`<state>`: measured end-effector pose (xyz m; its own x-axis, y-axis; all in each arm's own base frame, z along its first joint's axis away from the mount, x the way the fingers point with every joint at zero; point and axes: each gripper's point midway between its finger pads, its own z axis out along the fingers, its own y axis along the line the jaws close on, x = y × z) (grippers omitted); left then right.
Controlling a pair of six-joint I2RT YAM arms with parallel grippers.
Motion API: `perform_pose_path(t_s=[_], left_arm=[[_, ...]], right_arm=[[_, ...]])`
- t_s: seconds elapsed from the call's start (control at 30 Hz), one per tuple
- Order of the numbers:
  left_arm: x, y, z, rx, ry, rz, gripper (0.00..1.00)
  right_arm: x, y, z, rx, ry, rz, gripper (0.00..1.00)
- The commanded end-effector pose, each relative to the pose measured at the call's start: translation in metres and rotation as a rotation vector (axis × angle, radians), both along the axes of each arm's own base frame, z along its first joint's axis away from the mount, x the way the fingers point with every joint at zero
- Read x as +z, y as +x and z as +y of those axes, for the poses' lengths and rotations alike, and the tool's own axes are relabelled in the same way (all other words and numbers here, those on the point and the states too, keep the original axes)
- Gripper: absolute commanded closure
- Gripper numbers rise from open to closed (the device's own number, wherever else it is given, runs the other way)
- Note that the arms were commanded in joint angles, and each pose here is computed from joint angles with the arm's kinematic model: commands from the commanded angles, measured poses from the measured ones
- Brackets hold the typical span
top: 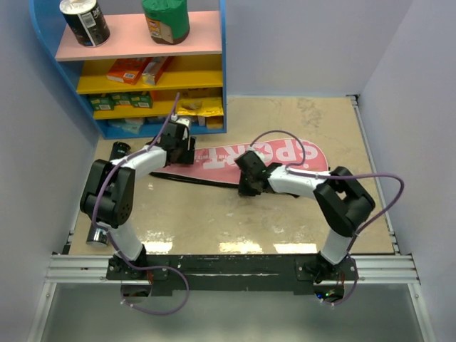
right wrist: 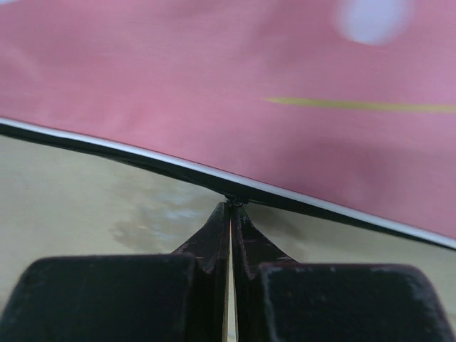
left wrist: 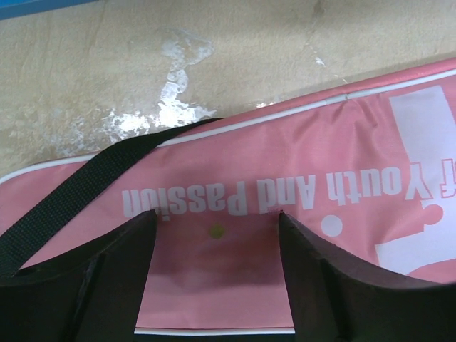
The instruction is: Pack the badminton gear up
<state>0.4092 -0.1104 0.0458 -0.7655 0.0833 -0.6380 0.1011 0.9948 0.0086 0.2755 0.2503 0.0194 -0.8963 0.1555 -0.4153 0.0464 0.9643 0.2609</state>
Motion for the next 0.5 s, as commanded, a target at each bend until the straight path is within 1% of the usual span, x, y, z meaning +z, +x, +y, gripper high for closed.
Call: perform_pose_path(t_s=[0.0, 0.03, 0.1, 0.13, 0.23, 0.37, 0.47], left_arm=[[-0.027, -0.043, -0.030, -0.117, -0.007, 0.142, 0.27], [-0.027, -0.045, -0.033, -0.127, 0.002, 0.143, 0.27], [-0.026, -0.051, -0.042, -0.154, 0.022, 0.141, 0.27], [-0.026, -0.053, -0.045, -0.159, 0.024, 0.141, 0.27], [-0.025, -0.056, -0.053, -0.177, 0.002, 0.144, 0.27], [-0.014, -0.050, -0.054, -0.178, 0.002, 0.114, 0.28], [0.000, -0.038, -0.054, -0.165, 0.002, 0.078, 0.26]], right_arm=[[0.022, 0.012, 0.082, 0.059, 0.182, -0.037, 1.00], [0.012, 0.012, 0.089, 0.065, 0.179, -0.019, 1.00], [0.015, 0.014, 0.111, 0.079, 0.226, -0.023, 1.00], [0.005, 0.011, 0.118, 0.092, 0.229, 0.003, 1.00], [0.007, 0.014, 0.138, 0.107, 0.251, -0.001, 1.00], [0.002, 0.009, 0.135, 0.106, 0.235, 0.011, 1.00], [-0.002, 0.003, 0.122, 0.094, 0.208, 0.010, 1.00]])
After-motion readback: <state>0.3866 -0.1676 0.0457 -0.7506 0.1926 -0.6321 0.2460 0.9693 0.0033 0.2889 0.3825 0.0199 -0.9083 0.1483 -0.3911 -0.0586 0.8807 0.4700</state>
